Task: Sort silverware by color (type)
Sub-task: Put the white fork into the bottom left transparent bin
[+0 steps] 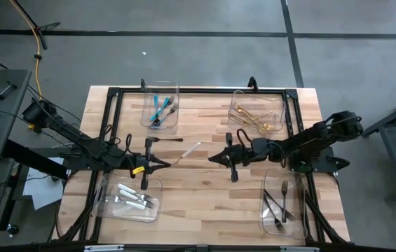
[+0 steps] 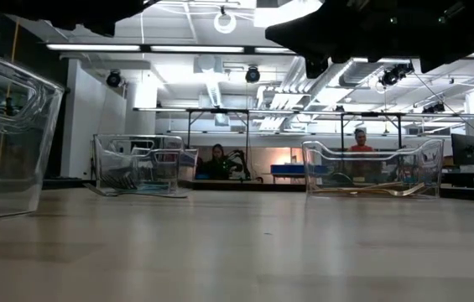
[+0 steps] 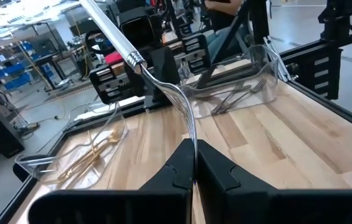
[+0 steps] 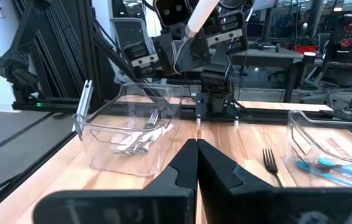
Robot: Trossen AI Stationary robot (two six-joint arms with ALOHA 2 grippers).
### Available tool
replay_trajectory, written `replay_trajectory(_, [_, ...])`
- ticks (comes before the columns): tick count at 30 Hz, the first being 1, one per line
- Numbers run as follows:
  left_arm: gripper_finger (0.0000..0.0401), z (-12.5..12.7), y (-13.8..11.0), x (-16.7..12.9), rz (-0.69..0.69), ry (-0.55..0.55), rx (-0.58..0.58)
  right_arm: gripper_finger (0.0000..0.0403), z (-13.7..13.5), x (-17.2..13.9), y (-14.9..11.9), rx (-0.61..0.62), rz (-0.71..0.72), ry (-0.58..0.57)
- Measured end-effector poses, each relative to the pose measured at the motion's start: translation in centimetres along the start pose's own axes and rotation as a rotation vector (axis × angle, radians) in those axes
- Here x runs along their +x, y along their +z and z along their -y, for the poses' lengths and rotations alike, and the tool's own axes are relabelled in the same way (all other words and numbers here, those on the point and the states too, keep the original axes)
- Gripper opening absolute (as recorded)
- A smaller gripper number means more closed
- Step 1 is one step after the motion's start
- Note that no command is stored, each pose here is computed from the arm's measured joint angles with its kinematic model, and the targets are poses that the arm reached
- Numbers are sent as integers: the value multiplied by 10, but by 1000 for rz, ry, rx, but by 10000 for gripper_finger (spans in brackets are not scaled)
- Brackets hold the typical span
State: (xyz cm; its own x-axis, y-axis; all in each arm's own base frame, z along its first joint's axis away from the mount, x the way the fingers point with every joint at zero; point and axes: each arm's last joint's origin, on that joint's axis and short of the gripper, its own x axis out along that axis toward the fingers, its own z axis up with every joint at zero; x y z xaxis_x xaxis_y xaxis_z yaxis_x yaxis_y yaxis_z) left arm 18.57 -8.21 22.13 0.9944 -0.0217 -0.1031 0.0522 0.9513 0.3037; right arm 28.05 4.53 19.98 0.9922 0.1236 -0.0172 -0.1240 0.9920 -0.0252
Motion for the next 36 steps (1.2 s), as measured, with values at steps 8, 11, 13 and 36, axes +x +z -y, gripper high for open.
replay_trajectory(8, [0,1,-1,0,-9,-8,-15,0,0,0,0,26,-2,0])
replay_trajectory(11, [0,7,2,-1,-37,-110,0,0,0,0,-1,25,-9,0])
replay_trajectory(13, [0,11,13,-3,-104,-251,-31,0,0,0,-1,24,-14,0])
replay_trajectory(36, [0,85,103,-93,-1090,-436,-551,0,0,0,-4,26,-43,-1])
